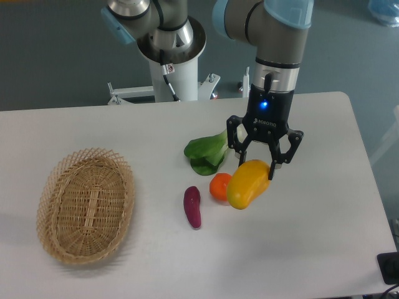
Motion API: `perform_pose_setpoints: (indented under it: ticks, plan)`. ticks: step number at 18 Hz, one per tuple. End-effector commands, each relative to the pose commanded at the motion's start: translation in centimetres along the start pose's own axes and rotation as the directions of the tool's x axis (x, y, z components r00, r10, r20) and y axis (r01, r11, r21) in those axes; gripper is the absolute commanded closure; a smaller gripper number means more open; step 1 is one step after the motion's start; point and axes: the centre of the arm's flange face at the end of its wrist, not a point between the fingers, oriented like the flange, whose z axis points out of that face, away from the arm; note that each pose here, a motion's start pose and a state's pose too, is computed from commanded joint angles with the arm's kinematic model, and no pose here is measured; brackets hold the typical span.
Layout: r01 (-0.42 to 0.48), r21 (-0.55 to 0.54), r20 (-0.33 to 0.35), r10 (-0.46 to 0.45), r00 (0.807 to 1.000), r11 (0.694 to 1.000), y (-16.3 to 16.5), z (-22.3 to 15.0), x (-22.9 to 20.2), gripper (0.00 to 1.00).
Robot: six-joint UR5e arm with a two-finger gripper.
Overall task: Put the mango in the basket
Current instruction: 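Close the gripper around the yellow mango beside the orange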
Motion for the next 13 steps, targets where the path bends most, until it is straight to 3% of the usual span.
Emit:
perform_pose_setpoints:
  ticks: [13]
  plan:
    - [0.006,-0.036,-0.009,-0.007,1.0,0.999,0.2,1.04,0.57,0.49]
